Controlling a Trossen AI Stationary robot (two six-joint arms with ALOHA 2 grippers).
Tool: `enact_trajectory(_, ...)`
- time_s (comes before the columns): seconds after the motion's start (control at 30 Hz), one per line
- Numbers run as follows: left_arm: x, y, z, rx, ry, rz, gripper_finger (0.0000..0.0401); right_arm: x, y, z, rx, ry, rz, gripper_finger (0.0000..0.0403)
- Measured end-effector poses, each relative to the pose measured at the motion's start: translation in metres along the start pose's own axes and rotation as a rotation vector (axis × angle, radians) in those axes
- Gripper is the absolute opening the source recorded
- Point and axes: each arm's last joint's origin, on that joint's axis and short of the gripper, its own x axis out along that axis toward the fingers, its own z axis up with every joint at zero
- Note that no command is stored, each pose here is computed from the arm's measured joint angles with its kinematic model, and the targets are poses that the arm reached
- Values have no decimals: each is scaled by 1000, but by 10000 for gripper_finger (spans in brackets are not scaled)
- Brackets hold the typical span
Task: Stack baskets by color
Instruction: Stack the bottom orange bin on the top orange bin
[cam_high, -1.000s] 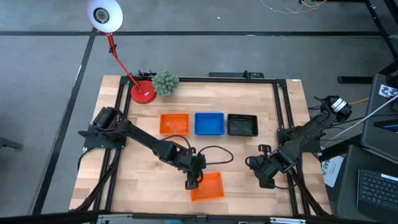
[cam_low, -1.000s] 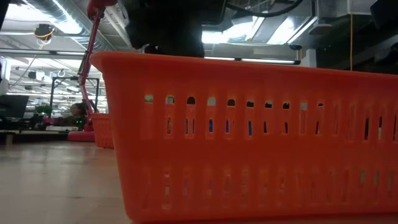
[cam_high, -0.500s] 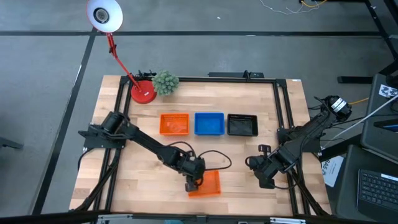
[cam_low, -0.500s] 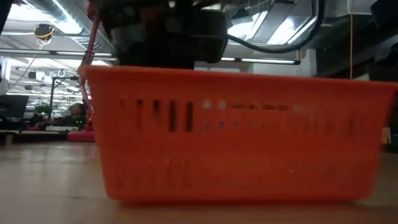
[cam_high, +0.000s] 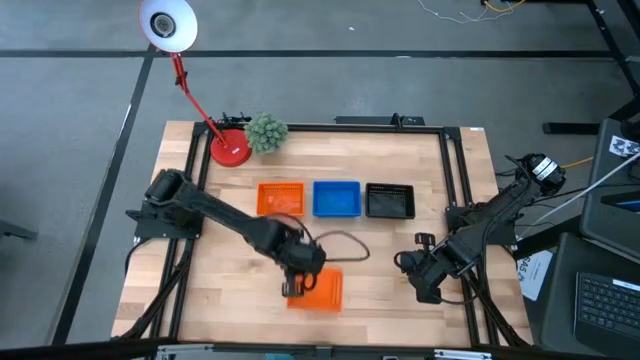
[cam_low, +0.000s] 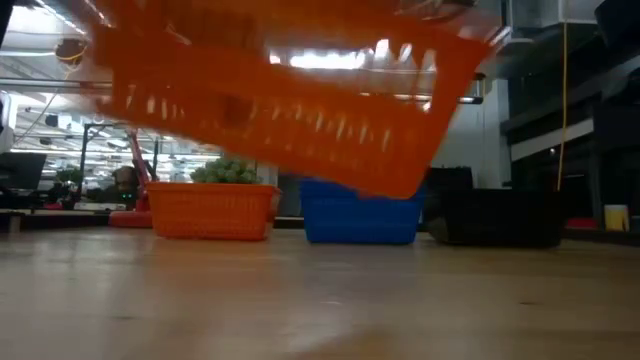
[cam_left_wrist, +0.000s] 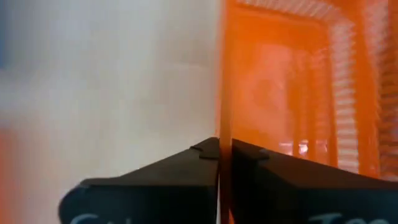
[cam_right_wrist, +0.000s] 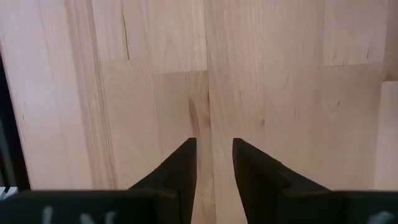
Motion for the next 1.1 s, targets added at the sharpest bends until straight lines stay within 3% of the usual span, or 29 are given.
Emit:
enact_trajectory(0.23, -108, 43, -17, 115, 17, 391, 0, 0, 1, 1, 50, -11, 10, 103)
enact_trajectory(0.43, -163, 100, -41, 121, -24, 500, 0, 0, 1, 2, 48, -22, 11, 103)
enact_trajectory(0.63, -163, 156, -56, 183, 18, 538, 0, 0, 1, 2, 50, -35, 2, 103)
enact_trajectory(0.83, -140, 201, -62, 186, -9, 467, 0, 0, 2, 3, 55, -40, 7, 103)
enact_trajectory(1.1, -143, 239, -72, 138, -79, 346, 0, 0, 2, 3, 82, -47, 14, 103)
